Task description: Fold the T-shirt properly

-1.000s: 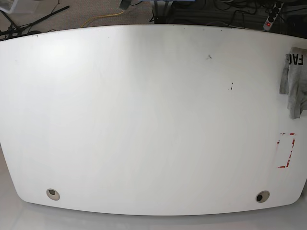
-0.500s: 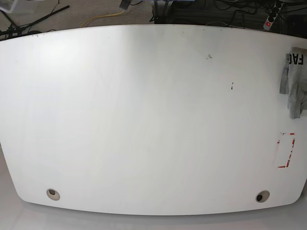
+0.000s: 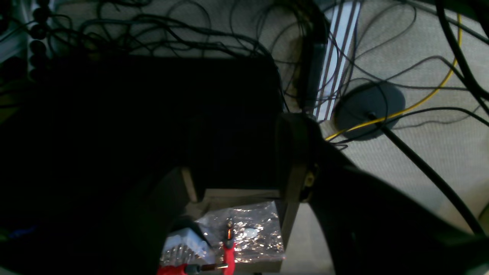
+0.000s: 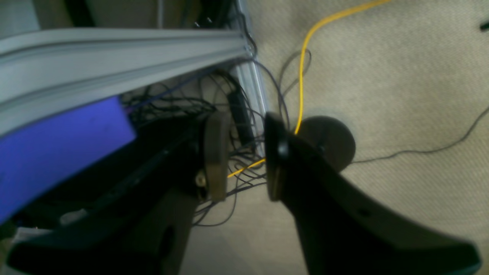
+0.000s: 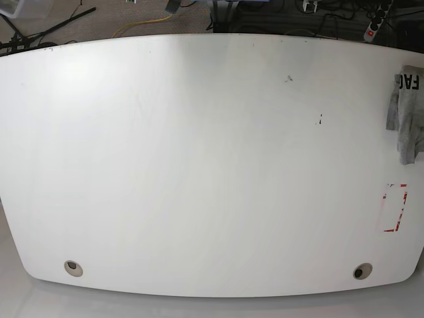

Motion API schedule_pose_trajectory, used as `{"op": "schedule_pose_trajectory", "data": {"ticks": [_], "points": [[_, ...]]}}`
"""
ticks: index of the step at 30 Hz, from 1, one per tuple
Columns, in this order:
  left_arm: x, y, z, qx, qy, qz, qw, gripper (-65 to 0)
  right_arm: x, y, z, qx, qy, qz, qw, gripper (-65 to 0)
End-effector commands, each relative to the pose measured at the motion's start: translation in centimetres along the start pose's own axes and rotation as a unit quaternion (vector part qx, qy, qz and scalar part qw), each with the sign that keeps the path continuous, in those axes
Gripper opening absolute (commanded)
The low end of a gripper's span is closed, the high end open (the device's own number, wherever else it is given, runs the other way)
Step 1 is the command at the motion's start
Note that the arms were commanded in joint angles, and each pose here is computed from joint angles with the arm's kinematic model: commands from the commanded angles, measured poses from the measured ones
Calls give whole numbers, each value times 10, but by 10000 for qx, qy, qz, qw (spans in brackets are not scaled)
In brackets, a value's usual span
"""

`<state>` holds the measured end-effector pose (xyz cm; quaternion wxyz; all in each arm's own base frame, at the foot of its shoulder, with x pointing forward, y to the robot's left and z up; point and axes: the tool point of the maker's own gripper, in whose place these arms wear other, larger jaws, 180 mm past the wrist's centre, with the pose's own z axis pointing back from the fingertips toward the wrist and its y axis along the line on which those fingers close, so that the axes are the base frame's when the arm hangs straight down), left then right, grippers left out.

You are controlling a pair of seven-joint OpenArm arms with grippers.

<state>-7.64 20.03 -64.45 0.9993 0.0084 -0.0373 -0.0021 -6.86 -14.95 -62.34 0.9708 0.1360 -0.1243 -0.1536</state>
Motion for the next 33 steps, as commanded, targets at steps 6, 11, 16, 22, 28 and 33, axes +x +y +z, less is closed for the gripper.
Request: {"op": "schedule_pose_trajectory", "data": {"ticks": [6,11,16,22,28,33], "points": [[11,7,-11,109,370,61,9992,-399,20,-18,-21,-610,325,1006,9925,-493],[22,11,-14,198,545,83,9983,-399,30,-28,-28,-975,599,1146,9868,-491],[36,3,-18,397,566,98,9976,-399,47,-23,-35,-973,522,1206,9865,-491],[37,1,-18,381,611,112,9973,-399,54,-21,-37,-962,471,1214,9868,-490],[37,-15,-20,259,613,126,9977,-399,53,-21,-37,-959,473,1221,9867,-490],[38,-16,-20,251,606,127,9978,-399,53,-21,-37,-959,473,1221,9867,-490]]}}
